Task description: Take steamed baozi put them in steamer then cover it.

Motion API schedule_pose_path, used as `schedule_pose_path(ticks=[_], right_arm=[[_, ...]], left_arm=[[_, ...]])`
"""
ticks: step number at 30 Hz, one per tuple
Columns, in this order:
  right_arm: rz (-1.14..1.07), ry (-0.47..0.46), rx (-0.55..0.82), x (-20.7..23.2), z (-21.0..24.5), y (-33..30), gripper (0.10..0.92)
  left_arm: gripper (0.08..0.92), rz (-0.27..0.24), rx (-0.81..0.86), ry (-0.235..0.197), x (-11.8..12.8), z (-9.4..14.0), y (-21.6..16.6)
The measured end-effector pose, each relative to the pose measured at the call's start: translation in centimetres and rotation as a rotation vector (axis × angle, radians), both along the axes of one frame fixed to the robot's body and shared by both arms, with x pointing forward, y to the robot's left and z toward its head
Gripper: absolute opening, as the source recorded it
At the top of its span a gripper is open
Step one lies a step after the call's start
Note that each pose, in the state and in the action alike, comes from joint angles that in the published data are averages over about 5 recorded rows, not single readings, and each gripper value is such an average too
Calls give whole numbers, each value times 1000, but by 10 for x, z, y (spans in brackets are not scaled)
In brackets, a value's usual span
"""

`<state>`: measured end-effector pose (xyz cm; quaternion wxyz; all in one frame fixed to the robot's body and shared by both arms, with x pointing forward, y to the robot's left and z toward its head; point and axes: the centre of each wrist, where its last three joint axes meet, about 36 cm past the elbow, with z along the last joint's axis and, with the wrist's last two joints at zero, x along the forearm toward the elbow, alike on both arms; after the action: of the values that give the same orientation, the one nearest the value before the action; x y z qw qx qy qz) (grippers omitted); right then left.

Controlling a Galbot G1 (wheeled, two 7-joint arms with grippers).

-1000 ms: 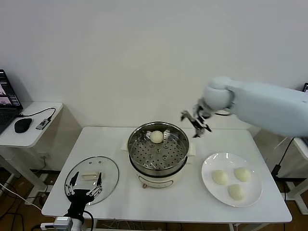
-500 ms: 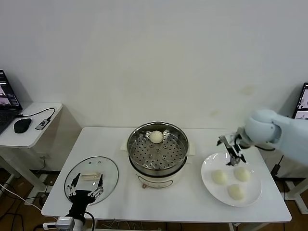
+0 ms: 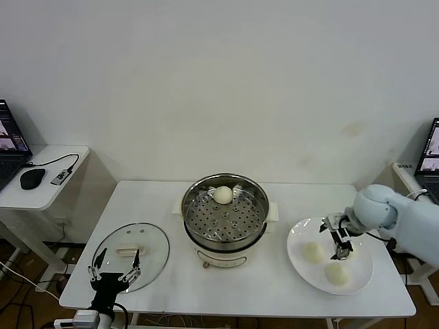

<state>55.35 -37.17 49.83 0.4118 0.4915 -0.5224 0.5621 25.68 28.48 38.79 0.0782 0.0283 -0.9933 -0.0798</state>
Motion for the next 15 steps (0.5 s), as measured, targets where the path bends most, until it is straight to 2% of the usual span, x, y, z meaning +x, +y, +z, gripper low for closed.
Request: schedule_pose_path(ticks=[15], right_arm=[[-43, 5, 45, 21, -39, 9, 823]], left_arm=[[823, 10, 8, -2, 1, 1, 4]])
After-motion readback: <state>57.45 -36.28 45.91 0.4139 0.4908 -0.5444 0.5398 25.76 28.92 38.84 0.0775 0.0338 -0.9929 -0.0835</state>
